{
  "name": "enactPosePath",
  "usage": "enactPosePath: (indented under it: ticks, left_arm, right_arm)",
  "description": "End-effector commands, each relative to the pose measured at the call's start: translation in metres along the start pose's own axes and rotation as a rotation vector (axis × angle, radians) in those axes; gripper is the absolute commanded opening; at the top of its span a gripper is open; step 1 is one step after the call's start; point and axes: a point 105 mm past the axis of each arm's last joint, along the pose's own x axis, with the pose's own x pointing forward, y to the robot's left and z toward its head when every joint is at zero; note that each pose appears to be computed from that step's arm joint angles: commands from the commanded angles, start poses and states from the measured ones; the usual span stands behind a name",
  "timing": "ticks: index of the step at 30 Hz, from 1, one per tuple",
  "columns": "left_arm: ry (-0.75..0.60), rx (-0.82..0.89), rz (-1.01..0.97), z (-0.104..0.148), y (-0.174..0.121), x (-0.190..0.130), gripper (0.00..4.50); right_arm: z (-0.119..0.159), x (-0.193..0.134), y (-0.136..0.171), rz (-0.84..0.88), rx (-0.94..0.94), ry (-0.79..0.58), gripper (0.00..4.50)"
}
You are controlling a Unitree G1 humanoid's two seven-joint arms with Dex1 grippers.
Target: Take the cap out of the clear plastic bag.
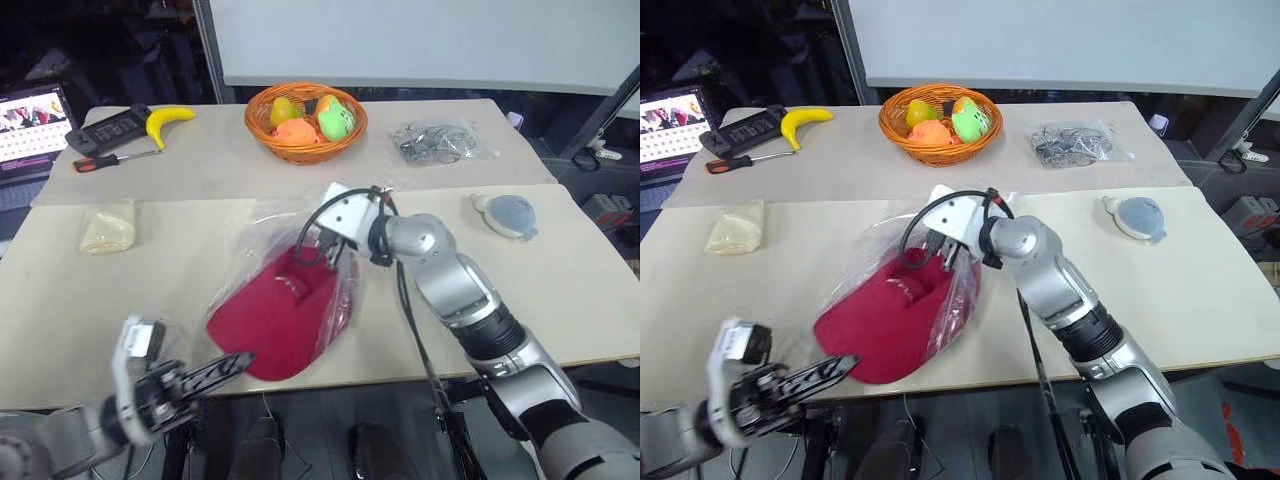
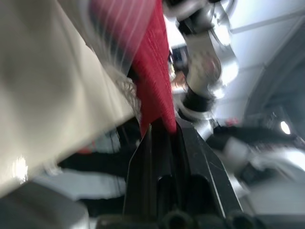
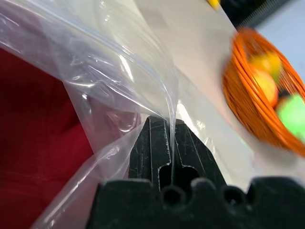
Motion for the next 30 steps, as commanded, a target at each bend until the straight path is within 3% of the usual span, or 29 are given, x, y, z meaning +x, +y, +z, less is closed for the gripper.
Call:
enactPosePath:
  ticks: [1,5,11,13,19,25,30]
  left_arm:
    - [0.269,-0.007,-0.03,-0.038,-0.021,-0.007,0.03]
    - [0.242,0.037,0.029,-0.027,-0.007,-0.007,0.03]
    - [-0.104,0.105,0.135,0.044,0.03,0.03,0.03]
    - [-0.247,0.125,0.021,0.079,0.013,0.057,0.03]
    - [-0.431,0.101,-0.075,0.129,-0.026,0.111,0.03]
    - [-0.473,-0.023,-0.078,0.137,-0.039,0.141,0.03]
    - [-0.408,-0.061,0.004,0.121,-0.02,0.149,0.03]
  right_arm:
    - [-0.017,-0.016,-0.043,-0.169,0.007,0.073,0.0]
    - [-0.016,-0.013,-0.04,-0.161,0.007,0.065,0.0]
    - [-0.014,-0.011,-0.04,-0.157,0.006,0.059,0.0]
    - [-0.013,-0.01,-0.041,-0.154,0.003,0.057,0.0]
    - [-0.011,-0.01,-0.039,-0.135,-0.025,0.057,0.0]
    - [-0.007,0.003,-0.013,-0.063,-0.094,0.07,0.0]
    - [0.002,0.025,0.0,-0.049,-0.065,0.065,0.0]
